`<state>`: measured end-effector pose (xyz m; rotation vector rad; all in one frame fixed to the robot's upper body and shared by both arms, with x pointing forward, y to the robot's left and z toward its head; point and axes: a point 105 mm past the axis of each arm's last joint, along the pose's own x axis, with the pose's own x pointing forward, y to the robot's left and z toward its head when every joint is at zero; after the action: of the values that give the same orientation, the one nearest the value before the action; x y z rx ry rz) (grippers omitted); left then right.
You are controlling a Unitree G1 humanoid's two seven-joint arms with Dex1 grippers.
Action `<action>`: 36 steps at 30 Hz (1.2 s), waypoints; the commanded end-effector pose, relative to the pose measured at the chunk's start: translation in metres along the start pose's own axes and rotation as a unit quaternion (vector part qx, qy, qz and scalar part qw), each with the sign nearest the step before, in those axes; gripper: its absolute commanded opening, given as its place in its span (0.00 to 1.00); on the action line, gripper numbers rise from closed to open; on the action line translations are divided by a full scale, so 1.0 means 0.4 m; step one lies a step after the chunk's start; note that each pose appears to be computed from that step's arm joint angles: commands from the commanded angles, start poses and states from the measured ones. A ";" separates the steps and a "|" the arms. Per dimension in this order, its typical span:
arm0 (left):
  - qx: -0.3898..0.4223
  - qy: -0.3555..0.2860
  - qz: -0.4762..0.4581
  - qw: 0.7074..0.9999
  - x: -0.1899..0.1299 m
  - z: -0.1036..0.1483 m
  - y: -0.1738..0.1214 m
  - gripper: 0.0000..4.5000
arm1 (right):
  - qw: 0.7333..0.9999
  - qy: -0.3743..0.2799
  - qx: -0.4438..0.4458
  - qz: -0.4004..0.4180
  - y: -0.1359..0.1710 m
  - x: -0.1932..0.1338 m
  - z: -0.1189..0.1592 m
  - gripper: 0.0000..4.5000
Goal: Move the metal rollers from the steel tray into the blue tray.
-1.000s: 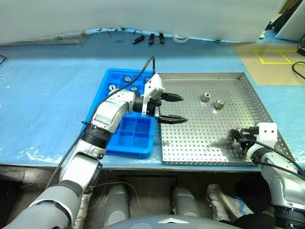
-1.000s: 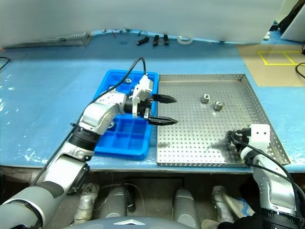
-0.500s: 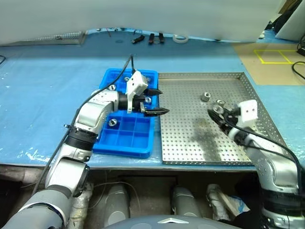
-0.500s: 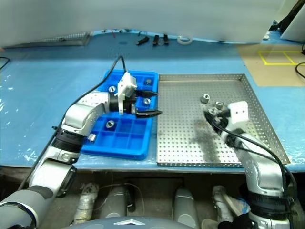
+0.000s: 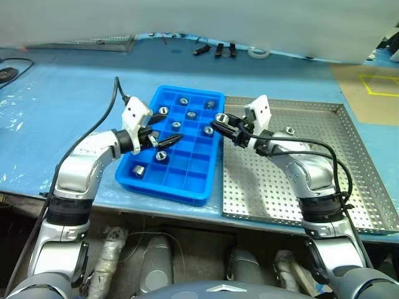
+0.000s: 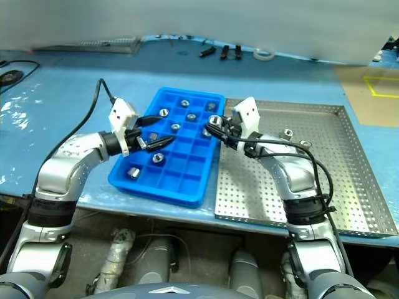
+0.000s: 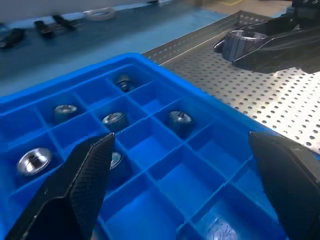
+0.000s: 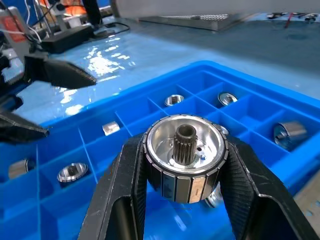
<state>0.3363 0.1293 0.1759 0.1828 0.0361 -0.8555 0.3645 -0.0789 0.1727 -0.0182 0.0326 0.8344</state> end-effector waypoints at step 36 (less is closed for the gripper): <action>0.005 -0.002 -0.002 1.000 -0.045 0.022 -0.019 1.00 | 0.995 0.073 -0.030 0.053 0.079 0.114 -0.083 0.99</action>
<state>0.3199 0.1430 0.1720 0.1724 0.0816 -0.8306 0.3680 -0.0223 0.1246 -0.1264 0.2021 0.9608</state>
